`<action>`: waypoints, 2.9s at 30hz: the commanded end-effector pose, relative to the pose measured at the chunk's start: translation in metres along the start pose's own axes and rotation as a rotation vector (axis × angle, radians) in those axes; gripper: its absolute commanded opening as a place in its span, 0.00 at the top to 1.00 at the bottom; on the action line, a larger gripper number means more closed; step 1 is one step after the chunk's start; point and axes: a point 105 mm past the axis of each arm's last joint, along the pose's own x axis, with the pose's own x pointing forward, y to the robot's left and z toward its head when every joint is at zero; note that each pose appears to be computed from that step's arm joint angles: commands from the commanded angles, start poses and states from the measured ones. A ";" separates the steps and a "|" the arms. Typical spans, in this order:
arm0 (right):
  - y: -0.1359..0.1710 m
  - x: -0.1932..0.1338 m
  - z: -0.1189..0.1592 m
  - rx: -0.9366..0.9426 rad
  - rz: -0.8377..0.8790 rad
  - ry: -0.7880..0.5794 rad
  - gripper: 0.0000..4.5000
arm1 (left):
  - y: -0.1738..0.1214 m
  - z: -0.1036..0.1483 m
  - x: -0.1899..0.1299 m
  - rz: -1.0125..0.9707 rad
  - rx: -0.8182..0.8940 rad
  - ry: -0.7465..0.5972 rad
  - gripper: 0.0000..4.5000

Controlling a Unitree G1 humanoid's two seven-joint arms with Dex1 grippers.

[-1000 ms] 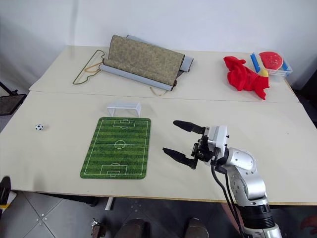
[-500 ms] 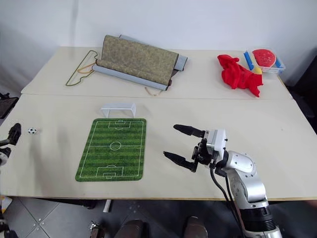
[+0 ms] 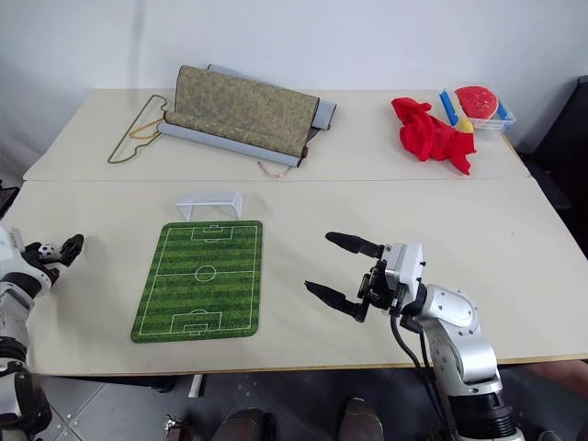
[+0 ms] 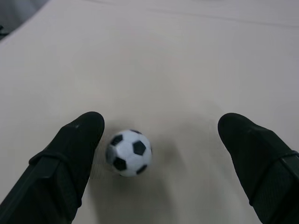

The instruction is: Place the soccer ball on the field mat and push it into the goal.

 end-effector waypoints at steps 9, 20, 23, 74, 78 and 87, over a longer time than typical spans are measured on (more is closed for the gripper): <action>0.001 0.001 0.011 -0.042 -0.011 -0.017 0.00 | 0.013 0.015 -0.006 0.018 0.033 -0.056 0.81; -0.001 -0.022 0.024 -0.045 0.100 0.063 0.00 | -0.086 0.088 -0.066 -0.897 0.152 -0.292 0.81; 0.004 -0.030 0.028 -0.027 0.164 0.092 0.00 | -0.119 0.082 -0.083 -1.102 0.207 -0.236 0.81; 0.018 -0.038 0.019 -0.013 0.189 0.168 0.00 | -0.221 -0.038 -0.110 -1.633 0.671 -0.076 0.27; 0.020 -0.037 0.018 -0.005 0.193 0.162 0.00 | -0.222 -0.033 -0.112 -1.629 0.676 -0.108 0.27; 0.019 -0.039 0.015 0.008 0.197 0.169 0.00 | -0.218 0.001 -0.122 -1.597 0.634 -0.203 0.27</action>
